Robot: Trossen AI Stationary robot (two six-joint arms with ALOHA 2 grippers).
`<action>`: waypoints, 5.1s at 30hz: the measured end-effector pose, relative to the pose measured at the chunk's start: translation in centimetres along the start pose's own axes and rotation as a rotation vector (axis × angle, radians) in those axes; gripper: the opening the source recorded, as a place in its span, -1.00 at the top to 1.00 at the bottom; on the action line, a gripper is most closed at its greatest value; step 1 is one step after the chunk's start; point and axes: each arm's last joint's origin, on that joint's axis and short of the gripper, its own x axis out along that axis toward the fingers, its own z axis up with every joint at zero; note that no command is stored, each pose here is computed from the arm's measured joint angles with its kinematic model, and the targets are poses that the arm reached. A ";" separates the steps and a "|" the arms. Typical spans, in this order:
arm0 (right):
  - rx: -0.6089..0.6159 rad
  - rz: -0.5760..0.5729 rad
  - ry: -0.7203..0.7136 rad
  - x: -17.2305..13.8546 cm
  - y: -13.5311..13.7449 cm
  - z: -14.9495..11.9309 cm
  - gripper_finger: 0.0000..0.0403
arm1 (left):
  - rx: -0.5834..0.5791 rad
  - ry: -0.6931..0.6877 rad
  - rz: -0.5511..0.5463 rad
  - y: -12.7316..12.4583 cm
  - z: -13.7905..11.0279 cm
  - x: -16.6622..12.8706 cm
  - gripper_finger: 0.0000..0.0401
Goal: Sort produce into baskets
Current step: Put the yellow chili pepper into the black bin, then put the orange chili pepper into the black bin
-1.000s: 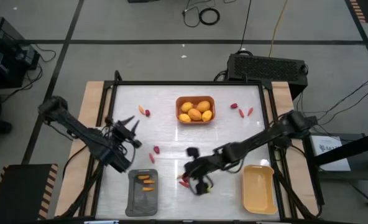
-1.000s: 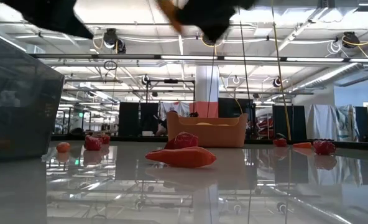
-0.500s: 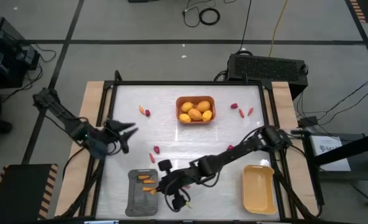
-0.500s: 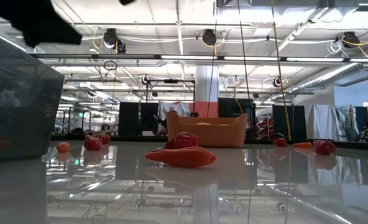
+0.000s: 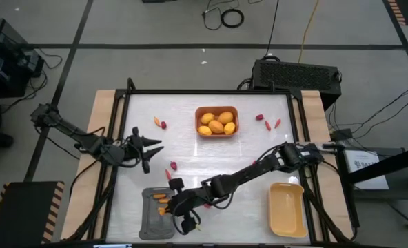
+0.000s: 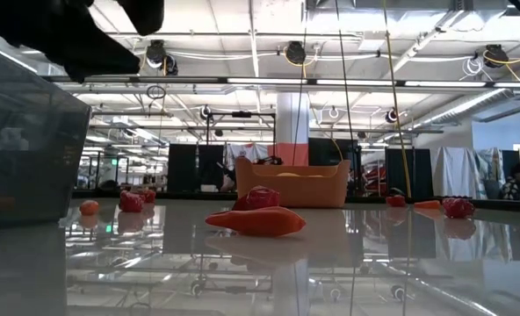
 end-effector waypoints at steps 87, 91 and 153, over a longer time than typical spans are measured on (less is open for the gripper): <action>1.140 -0.740 0.966 -32.6 -22.5 -27.4 0.56 | -0.039 0.049 -0.088 -0.3 -1.4 7.7 0.37; 1.141 -0.737 0.964 -32.6 -22.5 -27.4 0.59 | -0.039 0.049 -0.088 -0.3 -1.4 7.7 0.37; 0.091 0.059 -0.183 -4.0 -3.2 -3.8 1.00 | -0.052 0.125 -0.066 -0.2 -2.2 7.7 0.37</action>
